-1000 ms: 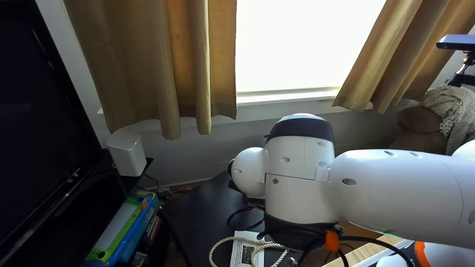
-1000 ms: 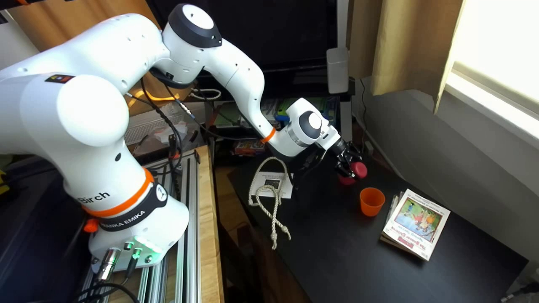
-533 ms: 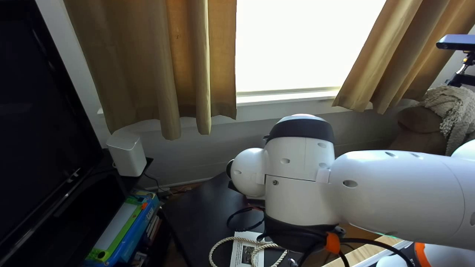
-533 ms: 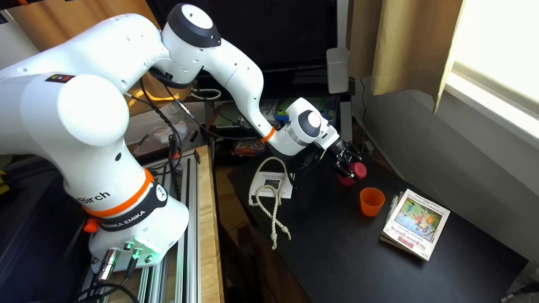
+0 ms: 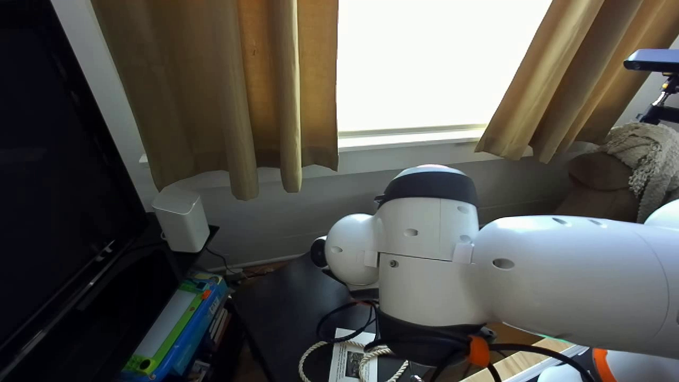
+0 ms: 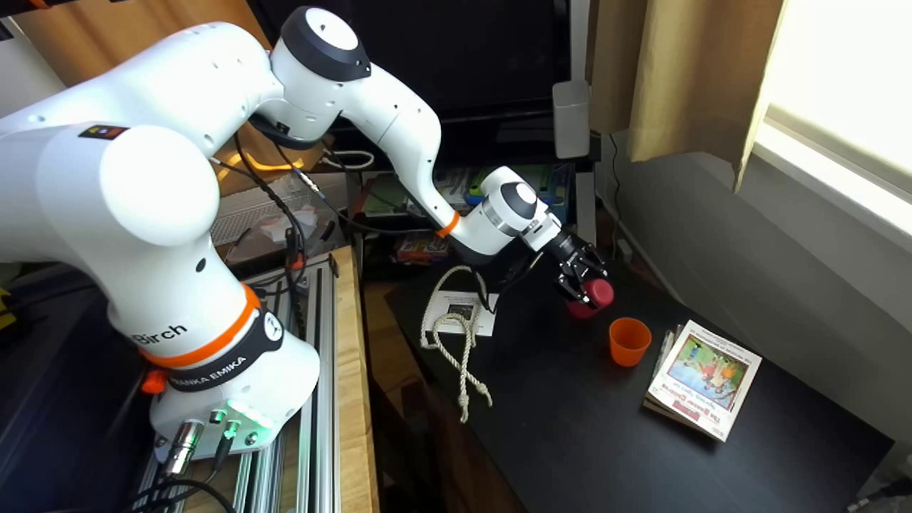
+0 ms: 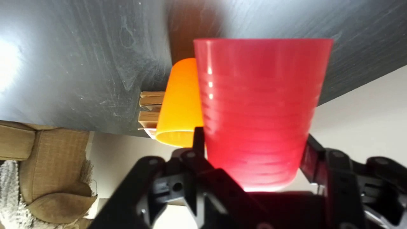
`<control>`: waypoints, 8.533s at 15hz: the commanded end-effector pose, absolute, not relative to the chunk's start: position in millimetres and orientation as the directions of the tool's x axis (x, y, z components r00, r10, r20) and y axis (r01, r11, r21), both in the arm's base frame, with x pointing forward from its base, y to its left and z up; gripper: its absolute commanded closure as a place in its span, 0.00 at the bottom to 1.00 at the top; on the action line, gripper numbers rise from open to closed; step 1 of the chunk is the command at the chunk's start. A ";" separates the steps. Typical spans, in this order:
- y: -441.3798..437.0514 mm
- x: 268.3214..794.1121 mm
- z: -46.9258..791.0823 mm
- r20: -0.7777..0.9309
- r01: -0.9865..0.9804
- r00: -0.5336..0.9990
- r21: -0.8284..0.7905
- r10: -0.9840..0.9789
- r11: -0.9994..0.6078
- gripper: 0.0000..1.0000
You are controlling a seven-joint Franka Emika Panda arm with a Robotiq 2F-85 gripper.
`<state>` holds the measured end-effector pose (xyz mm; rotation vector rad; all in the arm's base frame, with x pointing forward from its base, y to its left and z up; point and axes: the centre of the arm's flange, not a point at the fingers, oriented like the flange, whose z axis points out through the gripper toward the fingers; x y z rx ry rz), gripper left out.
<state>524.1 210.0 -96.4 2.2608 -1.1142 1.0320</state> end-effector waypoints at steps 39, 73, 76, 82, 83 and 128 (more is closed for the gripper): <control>170.6 560.0 -73.6 0.770 -0.885 0.239 -0.078 -0.591 -0.460 0.00; 66.6 557.8 -103.5 0.419 -0.903 0.383 -0.019 -0.823 -0.429 0.00; 65.9 555.0 -103.2 0.414 -0.921 0.369 0.041 -0.832 -0.388 0.00; 67.1 553.2 -101.0 0.405 -0.941 0.338 0.131 -0.850 -0.312 0.00; 66.6 552.7 -101.1 0.407 -0.942 0.337 0.138 -0.849 -0.307 0.00; 51.7 556.3 -63.3 0.239 -0.716 0.698 0.226 -0.675 -0.661 0.00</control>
